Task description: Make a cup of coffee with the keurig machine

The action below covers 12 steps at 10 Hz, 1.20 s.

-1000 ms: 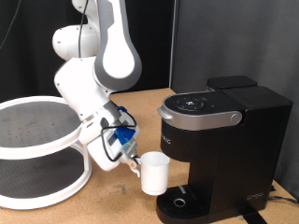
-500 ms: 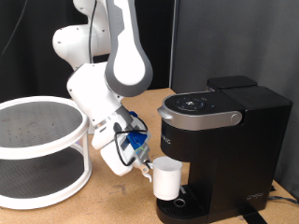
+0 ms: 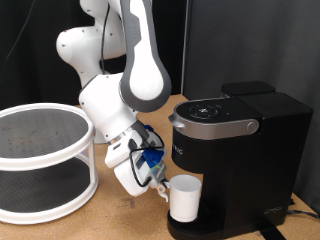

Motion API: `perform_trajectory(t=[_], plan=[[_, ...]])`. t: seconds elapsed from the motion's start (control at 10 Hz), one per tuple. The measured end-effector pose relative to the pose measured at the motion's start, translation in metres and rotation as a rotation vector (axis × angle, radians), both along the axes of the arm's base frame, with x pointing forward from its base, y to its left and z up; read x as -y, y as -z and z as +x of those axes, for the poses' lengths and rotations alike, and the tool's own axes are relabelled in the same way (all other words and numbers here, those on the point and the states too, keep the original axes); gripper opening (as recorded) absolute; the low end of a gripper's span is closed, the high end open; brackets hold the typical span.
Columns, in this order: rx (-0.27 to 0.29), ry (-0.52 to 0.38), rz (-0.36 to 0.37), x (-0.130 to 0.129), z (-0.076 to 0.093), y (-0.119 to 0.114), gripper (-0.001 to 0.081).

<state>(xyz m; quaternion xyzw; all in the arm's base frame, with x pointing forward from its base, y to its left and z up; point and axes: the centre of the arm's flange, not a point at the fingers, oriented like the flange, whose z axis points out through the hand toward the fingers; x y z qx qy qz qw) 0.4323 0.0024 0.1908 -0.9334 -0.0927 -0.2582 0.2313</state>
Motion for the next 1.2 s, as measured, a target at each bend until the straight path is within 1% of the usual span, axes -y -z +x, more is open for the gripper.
perform_trajectory(t=[0.2,0.6,0.7,0.8,0.9,1.0,1.1,1.2], plan=[[-0.005,-0.003,0.000,-0.004,0.003,0.004,0.0067],[-0.011,0.018,0.020,-0.007,0.004,0.010,0.0067],[-0.010,0.016,0.030,-0.008,0.005,0.011,0.0236],[-0.009,0.015,0.040,-0.008,0.005,0.011,0.0236],[-0.009,0.013,0.050,-0.006,0.004,0.011,0.0403],[-0.010,0.000,0.057,-0.002,0.001,0.011,0.0403],[-0.009,-0.024,0.067,0.004,-0.003,0.009,0.0597],[-0.007,-0.045,0.080,0.012,-0.009,0.006,0.0597]])
